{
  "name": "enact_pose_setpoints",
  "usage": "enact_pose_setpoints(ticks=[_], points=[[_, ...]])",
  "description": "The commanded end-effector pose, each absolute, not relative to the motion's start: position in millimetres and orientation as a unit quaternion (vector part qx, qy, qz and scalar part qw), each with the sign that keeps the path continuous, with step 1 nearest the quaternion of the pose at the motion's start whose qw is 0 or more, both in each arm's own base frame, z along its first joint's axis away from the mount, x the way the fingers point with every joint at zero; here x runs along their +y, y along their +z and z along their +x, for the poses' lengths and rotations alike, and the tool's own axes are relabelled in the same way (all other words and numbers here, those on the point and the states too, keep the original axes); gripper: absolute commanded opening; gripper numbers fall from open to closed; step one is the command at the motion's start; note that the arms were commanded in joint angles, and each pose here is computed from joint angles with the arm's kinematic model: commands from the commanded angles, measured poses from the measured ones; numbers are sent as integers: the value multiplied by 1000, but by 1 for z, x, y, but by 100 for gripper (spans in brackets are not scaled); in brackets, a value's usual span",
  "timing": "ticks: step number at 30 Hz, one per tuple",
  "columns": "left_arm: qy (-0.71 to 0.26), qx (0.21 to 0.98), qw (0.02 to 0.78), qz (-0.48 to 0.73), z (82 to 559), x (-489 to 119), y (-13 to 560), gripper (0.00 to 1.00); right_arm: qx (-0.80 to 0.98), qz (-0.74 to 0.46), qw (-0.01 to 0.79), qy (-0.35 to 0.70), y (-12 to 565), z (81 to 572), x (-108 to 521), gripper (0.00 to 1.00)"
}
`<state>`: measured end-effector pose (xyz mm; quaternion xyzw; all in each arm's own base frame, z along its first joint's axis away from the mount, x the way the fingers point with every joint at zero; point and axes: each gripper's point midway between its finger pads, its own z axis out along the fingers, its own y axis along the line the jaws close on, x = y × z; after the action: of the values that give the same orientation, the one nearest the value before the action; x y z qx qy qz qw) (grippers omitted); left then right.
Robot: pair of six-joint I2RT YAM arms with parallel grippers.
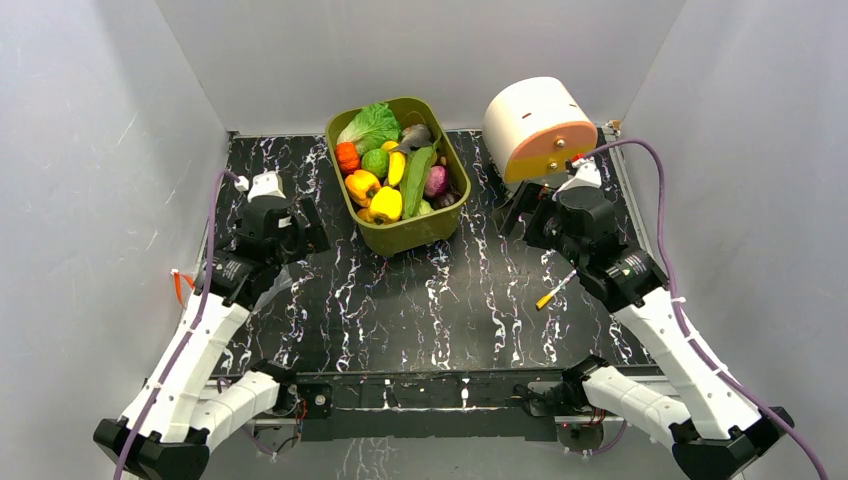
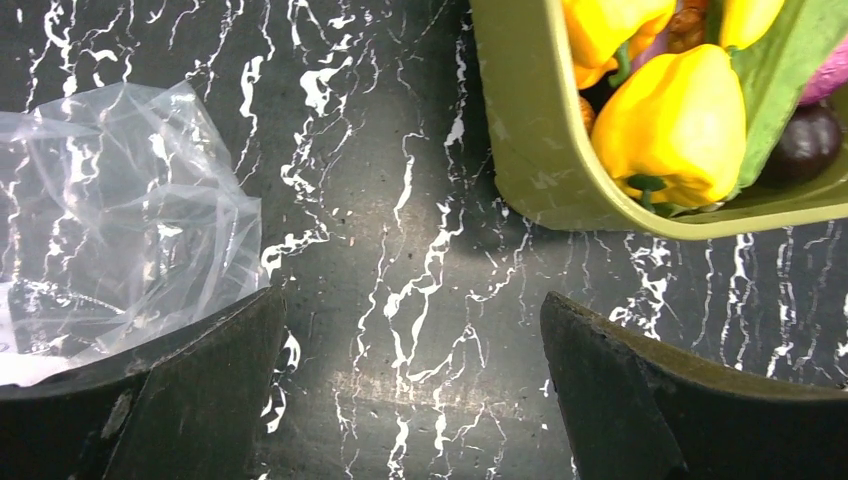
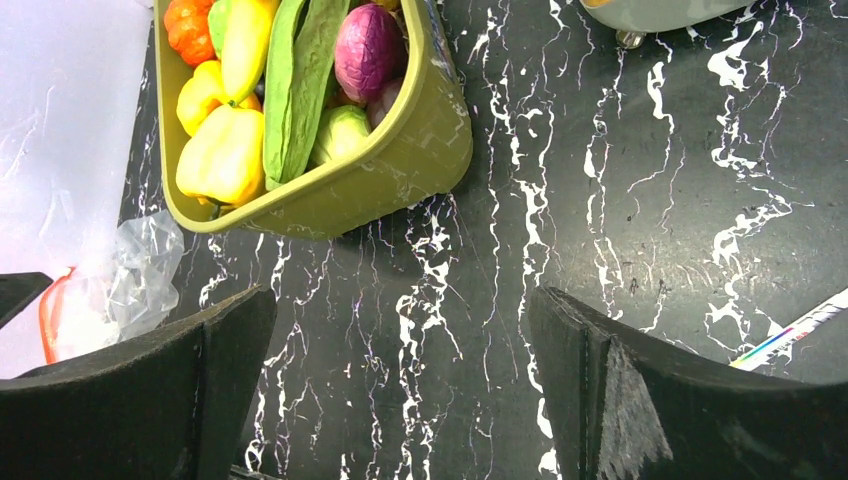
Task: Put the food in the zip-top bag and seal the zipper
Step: Pick up the zipper food storage bag at the center of the board.
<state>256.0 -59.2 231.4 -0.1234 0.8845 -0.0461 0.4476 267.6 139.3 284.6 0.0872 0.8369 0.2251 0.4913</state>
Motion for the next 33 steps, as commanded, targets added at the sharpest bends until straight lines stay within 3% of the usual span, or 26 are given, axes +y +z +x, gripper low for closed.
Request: enact_pose_setpoints(ticks=[1,13,21,33], points=[[-11,884,446,-141,255,-44,234,98,808,99,532,235,309,272,134,98],[94,887,416,-176,259,-15,215,98,793,98,550,242,318,261,126,98],[172,895,363,-195,260,13,179,85,781,77,567,250,320,254,126,98],[139,930,262,-218,260,29,115,72,766,43,581,272,333,246,133,98]])
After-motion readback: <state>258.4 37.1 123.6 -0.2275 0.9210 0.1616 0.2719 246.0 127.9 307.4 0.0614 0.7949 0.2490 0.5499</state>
